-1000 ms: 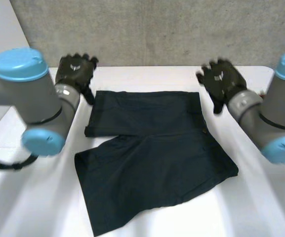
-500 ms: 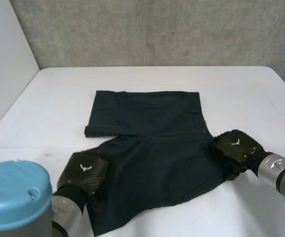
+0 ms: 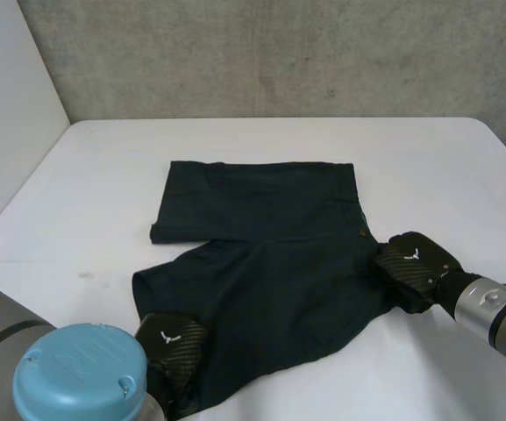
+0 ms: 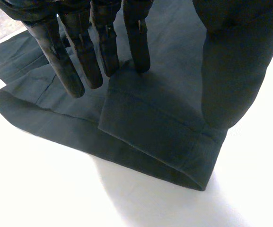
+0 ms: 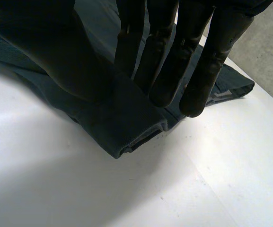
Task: Fold the shorts.
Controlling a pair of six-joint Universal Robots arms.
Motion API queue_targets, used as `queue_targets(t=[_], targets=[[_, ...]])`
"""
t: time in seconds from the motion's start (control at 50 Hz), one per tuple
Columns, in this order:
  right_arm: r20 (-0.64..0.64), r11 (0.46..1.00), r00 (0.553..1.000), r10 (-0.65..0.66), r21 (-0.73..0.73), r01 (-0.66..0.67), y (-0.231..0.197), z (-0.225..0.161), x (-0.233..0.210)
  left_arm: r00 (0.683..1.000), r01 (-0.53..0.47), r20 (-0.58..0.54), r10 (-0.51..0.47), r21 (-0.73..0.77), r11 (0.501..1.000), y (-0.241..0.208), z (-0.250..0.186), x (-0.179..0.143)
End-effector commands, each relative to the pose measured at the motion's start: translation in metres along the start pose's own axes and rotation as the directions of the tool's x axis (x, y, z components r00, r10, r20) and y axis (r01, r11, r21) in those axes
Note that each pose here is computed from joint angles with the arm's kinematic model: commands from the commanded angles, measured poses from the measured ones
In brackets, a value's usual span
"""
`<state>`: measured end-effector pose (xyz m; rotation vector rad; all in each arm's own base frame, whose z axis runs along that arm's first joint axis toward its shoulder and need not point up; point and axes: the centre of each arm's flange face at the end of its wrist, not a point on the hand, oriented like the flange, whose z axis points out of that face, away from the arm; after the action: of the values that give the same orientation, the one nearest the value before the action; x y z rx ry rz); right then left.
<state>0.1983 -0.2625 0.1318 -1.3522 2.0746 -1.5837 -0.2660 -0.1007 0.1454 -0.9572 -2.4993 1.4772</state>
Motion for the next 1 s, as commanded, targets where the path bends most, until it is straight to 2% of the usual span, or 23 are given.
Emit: queue_targets(t=[0.02, 0.16, 0.34, 0.62, 0.86, 1.0], targets=[[-0.008, 1.0, 1.0, 0.006, -0.011, -0.006, 0.0, -0.002, -0.001, 1.0, -0.007, -0.006, 0.007, -0.004, 1.0, 0.001, -0.002, 0.002], [-0.011, 0.999, 0.999, 0.033, -0.007, -0.033, -0.001, -0.001, 0.001, 1.0, -0.021, -0.006, 0.021, -0.031, 0.999, 0.007, 0.001, 0.004], [-0.015, 0.999, 0.999, 0.041, -0.004, -0.041, -0.001, -0.001, 0.002, 0.998, -0.033, 0.047, 0.036, -0.062, 0.998, 0.016, 0.004, 0.001], [-0.012, 0.999, 0.999, 0.044, -0.006, -0.044, -0.001, -0.002, 0.001, 0.998, -0.051, 0.042, 0.055, -0.088, 0.995, 0.024, 0.01, 0.005], [-0.017, 0.999, 0.999, 0.039, -0.002, -0.039, -0.002, -0.002, 0.002, 0.998, -0.034, 0.061, 0.035, -0.018, 0.999, 0.014, 0.013, 0.004], [-0.017, 0.999, 0.999, 0.04, -0.006, -0.04, -0.002, -0.003, 0.002, 0.997, -0.001, 0.077, -0.003, 0.062, 0.998, -0.008, 0.005, -0.002]])
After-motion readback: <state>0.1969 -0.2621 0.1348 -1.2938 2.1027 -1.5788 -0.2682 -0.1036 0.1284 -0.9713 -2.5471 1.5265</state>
